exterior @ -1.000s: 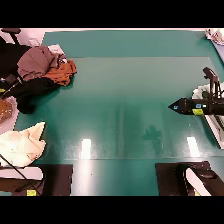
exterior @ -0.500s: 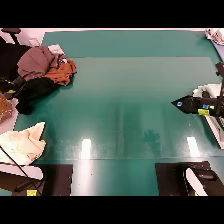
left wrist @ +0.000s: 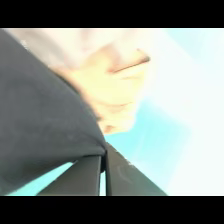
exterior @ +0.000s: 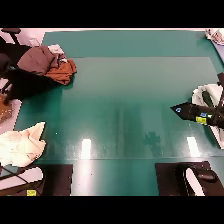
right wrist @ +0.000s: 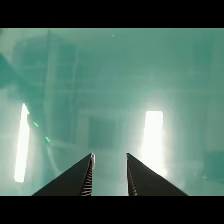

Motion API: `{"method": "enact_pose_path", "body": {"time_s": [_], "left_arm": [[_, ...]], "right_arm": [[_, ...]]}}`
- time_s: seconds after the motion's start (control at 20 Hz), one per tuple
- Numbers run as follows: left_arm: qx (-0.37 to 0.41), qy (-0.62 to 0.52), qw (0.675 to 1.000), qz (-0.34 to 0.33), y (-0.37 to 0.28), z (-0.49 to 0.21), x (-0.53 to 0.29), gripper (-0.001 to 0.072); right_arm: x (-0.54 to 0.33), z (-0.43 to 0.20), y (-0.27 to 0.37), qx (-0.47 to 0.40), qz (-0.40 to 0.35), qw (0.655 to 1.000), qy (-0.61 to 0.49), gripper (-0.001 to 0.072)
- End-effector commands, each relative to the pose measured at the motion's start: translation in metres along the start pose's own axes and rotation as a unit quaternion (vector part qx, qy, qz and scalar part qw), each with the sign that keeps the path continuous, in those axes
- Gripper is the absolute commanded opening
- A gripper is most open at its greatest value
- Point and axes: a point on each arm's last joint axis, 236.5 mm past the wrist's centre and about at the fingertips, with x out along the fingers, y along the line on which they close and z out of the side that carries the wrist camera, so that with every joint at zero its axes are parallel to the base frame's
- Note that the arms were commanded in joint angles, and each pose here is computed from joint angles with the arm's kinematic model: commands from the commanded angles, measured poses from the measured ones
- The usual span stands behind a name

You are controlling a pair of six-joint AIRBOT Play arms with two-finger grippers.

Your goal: Fold the shirts.

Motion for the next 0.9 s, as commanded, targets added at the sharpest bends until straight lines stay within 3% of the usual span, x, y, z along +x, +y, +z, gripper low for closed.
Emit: {"method": "enact_pose_path", "body": {"time_s": [0.0,0.3,0.55,0.85], "left_arm": [[0.039,-0.074,0.995,-0.056,-0.068,0.014,-0.074,0.0025],[0.051,-0.108,0.974,-0.192,-0.165,-0.007,-0.158,0.0025],[0.054,-0.09,0.945,-0.31,-0.229,-0.032,-0.211,0.0025],[0.102,-0.087,0.912,-0.388,-0.281,-0.047,-0.267,0.0025]], "right_arm": [[-0.008,0.01,0.009,0.008,0.015,0.999,-0.045,0.0262],[-0.043,0.042,0.036,-0.013,0.046,0.986,-0.162,0.0262],[-0.044,0.042,0.037,-0.014,0.047,0.986,-0.161,0.0261],[-0.049,0.075,0.056,-0.063,0.044,0.99,-0.115,0.0262]]}}
